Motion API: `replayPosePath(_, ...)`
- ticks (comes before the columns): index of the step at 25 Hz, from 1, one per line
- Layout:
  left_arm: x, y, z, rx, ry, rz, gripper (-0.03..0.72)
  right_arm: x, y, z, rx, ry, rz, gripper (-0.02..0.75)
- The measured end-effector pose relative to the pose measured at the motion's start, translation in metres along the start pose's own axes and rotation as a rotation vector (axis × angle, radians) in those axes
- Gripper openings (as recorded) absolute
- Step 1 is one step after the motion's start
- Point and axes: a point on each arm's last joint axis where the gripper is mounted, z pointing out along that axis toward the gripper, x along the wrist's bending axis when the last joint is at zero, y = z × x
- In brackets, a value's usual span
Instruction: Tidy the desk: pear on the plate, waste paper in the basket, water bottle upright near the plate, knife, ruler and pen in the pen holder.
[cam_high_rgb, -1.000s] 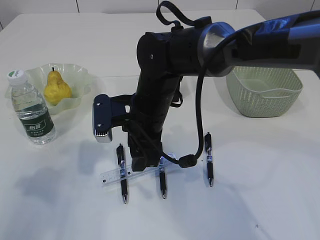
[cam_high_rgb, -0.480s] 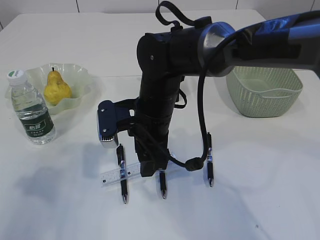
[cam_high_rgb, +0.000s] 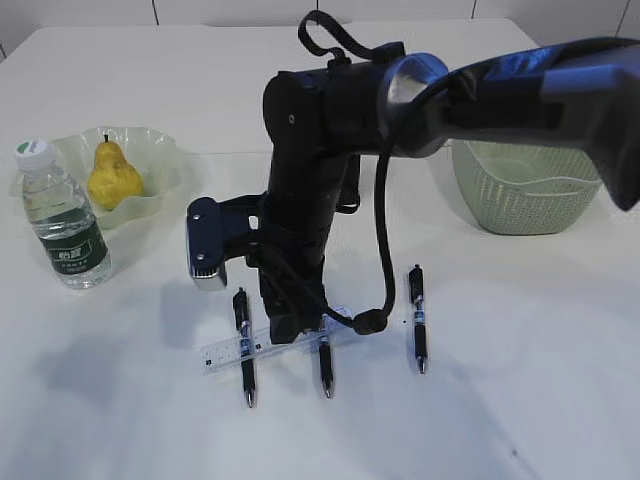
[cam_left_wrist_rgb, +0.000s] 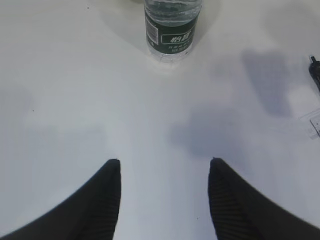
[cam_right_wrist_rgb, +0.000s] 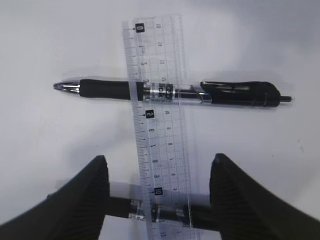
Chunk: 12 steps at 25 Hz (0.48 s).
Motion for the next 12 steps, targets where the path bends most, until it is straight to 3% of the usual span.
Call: replayPosePath(12,0.000,0.000,0.000,0.000,0.000,0.000,0.386,-0.006,0.000,0.019,0.015,0.034,0.002,0.501)
